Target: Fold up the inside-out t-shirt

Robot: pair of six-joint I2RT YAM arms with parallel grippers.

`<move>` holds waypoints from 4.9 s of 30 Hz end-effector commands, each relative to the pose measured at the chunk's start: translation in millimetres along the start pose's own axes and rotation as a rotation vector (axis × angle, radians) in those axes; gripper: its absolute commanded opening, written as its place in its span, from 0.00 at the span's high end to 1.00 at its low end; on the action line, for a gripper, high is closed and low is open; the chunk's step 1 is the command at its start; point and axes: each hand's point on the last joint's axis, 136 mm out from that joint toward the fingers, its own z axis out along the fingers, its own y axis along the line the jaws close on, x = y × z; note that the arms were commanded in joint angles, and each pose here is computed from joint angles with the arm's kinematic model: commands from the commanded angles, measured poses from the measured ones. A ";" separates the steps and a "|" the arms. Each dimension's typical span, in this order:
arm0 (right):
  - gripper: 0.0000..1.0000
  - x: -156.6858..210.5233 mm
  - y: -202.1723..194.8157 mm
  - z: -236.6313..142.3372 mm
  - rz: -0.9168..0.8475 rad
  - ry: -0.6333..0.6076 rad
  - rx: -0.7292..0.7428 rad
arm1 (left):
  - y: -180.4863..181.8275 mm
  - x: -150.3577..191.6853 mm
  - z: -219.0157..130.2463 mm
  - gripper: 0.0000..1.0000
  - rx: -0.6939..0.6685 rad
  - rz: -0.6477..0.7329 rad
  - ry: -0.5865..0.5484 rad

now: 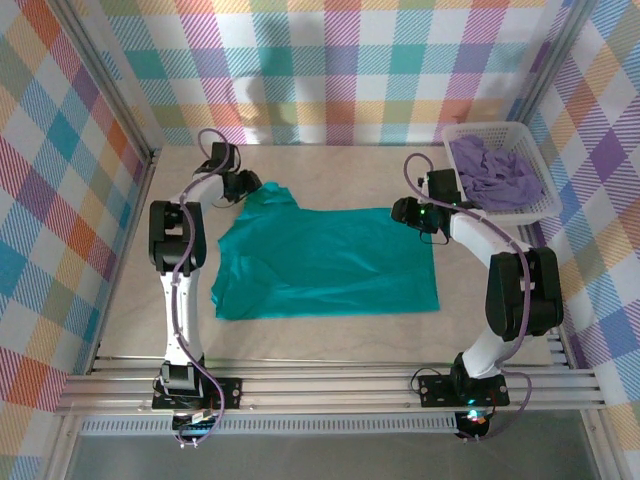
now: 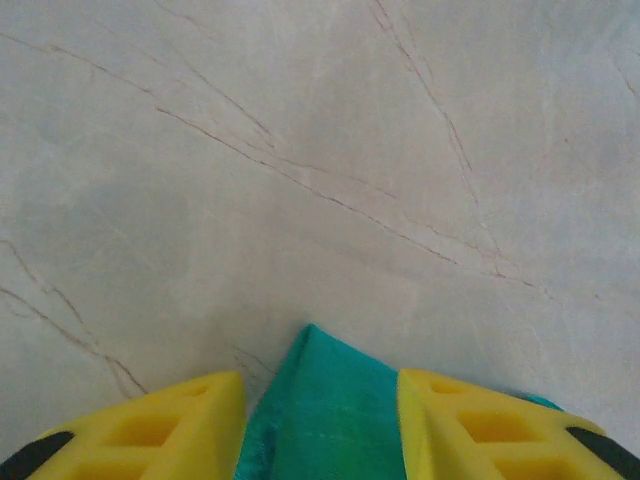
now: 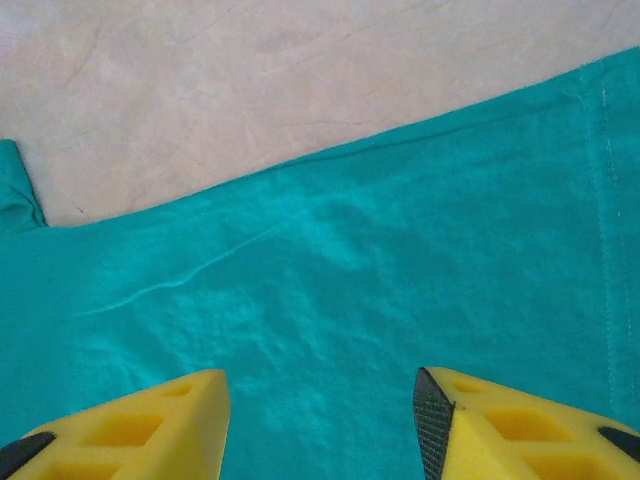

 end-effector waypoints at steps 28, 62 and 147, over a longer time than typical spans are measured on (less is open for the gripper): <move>0.46 -29.6 -60.3 23.0 0.012 0.018 0.234 | -20.2 -23.1 -10.8 0.93 0.024 0.071 0.020; 0.60 -54.6 -110.7 90.4 0.087 0.263 0.381 | -39.9 -25.2 -41.1 1.00 0.095 0.073 0.008; 0.56 27.7 -85.2 -29.6 0.049 0.014 0.191 | 70.2 292.5 -222.3 0.73 0.118 -0.172 0.271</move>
